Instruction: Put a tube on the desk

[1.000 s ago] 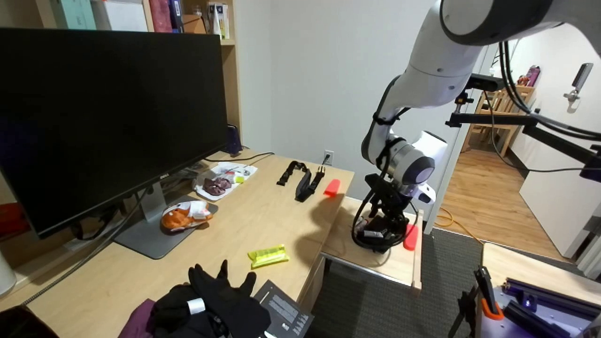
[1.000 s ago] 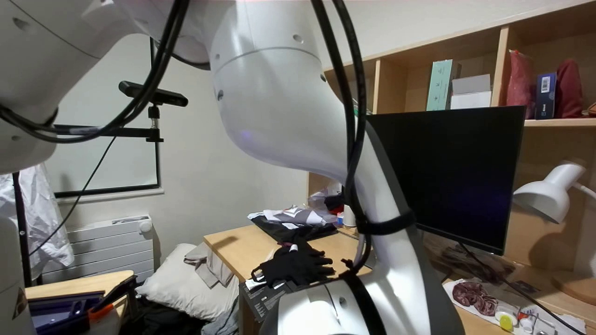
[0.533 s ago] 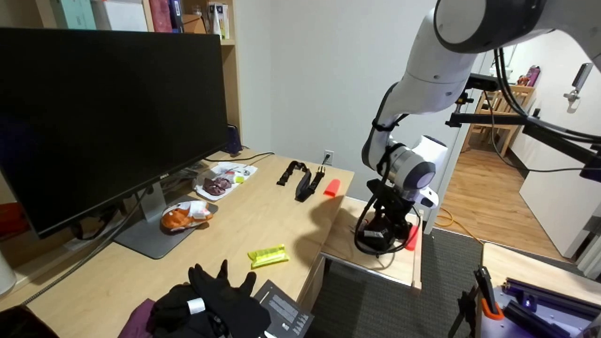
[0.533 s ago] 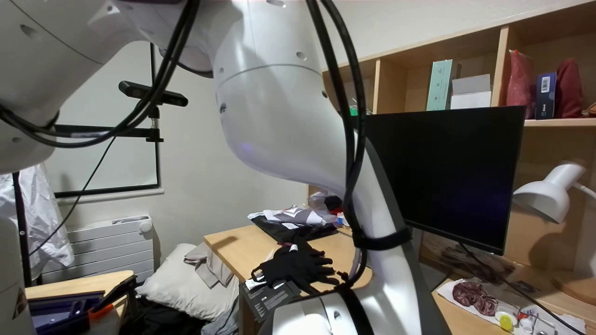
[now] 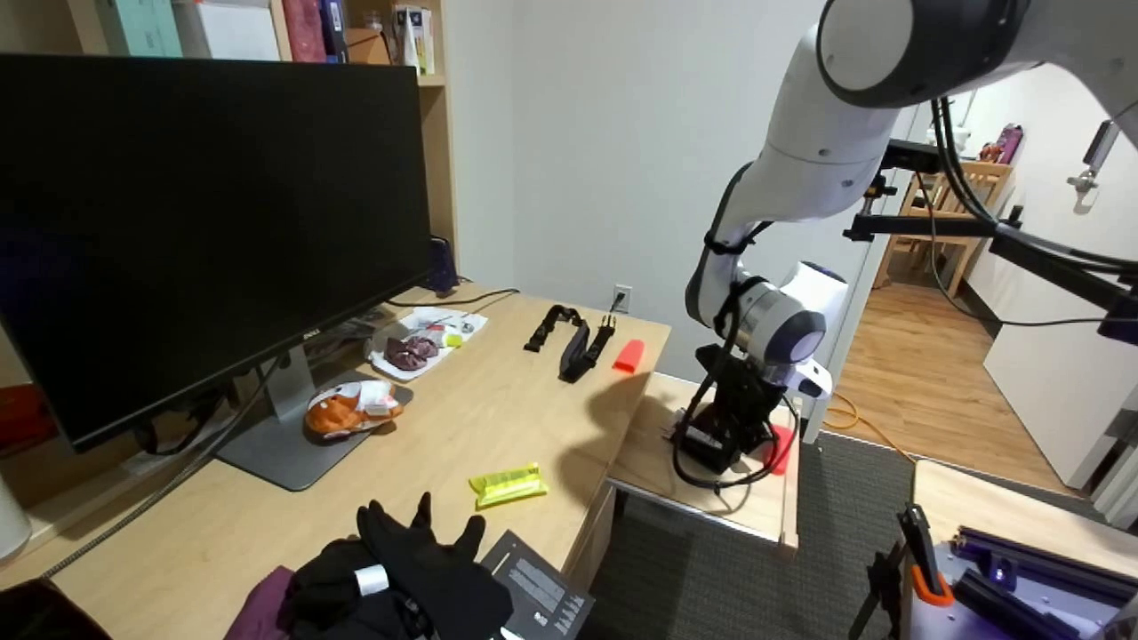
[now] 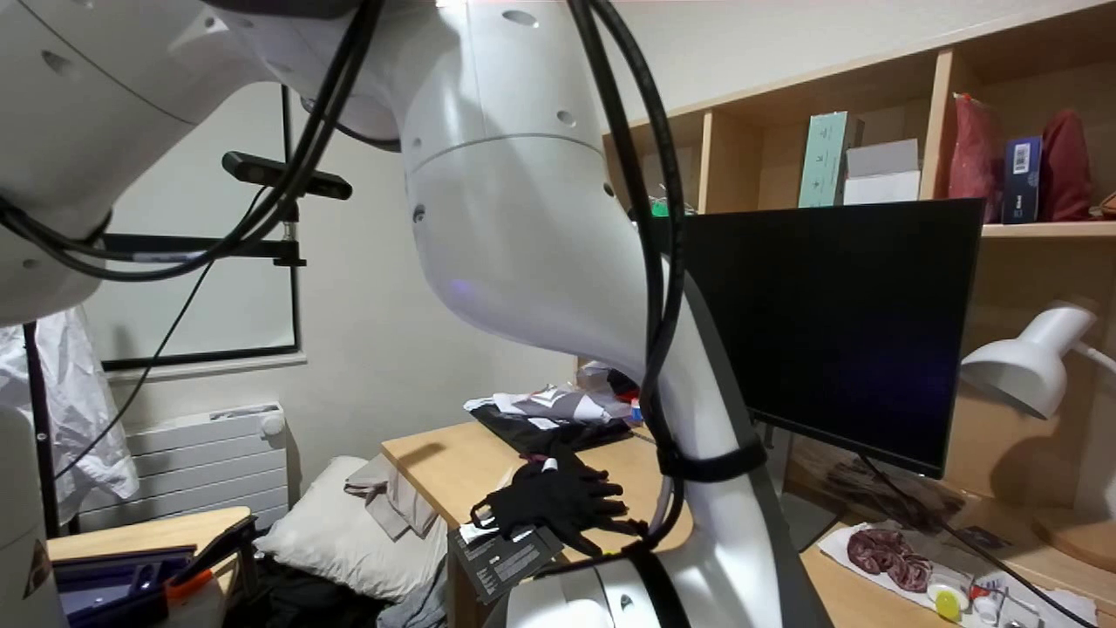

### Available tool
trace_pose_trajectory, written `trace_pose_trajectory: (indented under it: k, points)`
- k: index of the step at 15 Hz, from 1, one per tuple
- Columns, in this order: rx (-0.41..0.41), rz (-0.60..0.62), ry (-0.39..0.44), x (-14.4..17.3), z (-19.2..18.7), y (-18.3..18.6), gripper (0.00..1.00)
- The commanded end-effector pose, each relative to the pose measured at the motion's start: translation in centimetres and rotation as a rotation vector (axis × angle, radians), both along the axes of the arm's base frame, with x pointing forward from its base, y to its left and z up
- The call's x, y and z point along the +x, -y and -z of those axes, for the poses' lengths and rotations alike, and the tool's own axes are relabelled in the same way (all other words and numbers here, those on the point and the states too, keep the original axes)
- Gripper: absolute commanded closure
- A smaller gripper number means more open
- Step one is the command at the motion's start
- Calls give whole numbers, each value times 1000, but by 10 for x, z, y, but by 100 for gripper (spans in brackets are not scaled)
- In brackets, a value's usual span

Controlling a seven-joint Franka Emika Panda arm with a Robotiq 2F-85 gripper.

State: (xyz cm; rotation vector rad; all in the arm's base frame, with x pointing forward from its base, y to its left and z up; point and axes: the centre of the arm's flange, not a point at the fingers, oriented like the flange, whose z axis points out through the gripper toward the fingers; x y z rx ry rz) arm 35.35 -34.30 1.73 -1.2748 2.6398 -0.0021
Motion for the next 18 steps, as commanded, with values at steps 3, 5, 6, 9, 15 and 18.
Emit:
trace_pose_trajectory:
  k: [3,5,6,9,15,18]
  points:
    - [-7,10,-8,3,3,1,89]
    - [-7,8,-6,2,2,2,81]
    - [-10,3,0,1,1,3,59]
    - [-31,-65,30,-4,-2,7,47]
    - [-52,-263,-14,-29,-23,18,8]
    - [-75,-402,-27,-37,-34,19,0]
